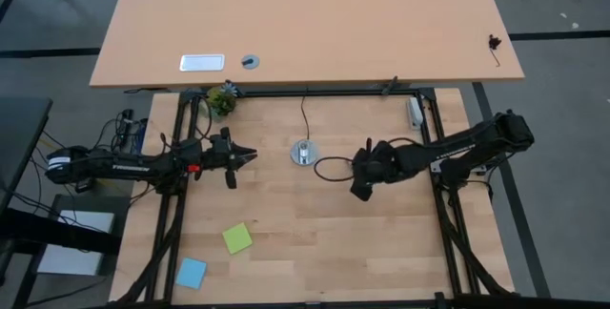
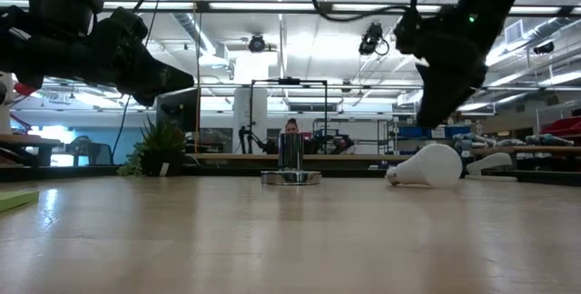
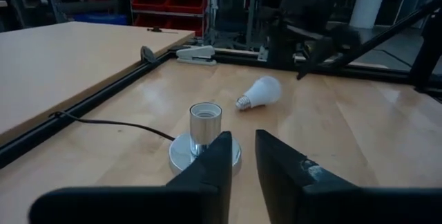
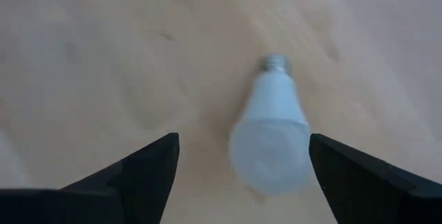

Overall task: Screw lightbulb
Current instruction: Insert the lightbulb into the lamp

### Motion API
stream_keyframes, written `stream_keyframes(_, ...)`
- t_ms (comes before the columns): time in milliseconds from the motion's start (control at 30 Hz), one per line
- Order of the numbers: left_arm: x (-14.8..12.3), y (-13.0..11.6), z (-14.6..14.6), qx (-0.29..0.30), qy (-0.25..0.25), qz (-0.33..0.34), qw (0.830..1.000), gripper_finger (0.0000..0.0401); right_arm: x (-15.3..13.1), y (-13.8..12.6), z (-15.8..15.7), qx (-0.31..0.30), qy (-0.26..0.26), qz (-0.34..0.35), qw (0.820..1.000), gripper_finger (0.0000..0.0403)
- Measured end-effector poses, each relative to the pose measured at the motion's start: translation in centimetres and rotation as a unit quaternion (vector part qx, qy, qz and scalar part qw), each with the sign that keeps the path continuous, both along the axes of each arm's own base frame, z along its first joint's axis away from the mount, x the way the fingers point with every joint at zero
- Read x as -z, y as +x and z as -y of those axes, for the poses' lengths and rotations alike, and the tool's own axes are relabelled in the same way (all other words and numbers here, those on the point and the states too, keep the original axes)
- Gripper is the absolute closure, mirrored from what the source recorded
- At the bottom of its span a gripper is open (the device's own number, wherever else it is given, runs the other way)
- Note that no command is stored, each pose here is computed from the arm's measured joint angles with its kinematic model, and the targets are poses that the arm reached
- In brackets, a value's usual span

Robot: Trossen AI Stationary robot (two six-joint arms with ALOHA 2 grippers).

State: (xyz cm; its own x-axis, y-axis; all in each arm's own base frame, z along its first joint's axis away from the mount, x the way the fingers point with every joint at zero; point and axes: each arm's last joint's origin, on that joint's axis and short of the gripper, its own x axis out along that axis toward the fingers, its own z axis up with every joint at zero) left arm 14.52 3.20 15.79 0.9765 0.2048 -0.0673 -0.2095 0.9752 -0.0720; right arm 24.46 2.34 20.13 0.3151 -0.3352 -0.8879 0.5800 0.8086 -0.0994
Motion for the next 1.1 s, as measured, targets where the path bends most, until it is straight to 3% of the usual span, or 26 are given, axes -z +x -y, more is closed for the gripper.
stream_keyframes(433, 0.0, 0.0, 0.0, -0.001, -0.008, 0.000, 1.000, 0.0268, 2.6, -1.3, 6.2, -0.039, -0.029, -0.075, 0.996, 0.0065)
stream_keyframes(633, 0.0, 0.0, 0.0, -0.001, -0.008, 0.000, 1.000, 0.0268, 3.3, -1.8, 8.7, -0.087, 0.012, -0.070, 0.994, 0.0067)
stream_keyframes(800, 0.0, 0.0, 0.0, -0.001, -0.008, 0.000, 1.000, 0.0267, 3.4, -2.0, 9.3, -0.105, 0.047, -0.062, 0.991, 0.0076)
stream_keyframes(1100, 0.0, 0.0, 0.1, 0.017, -0.009, 0.000, 1.000, 0.0267, 3.4, -1.8, 8.9, -0.113, 0.058, -0.057, 0.990, 0.0101)
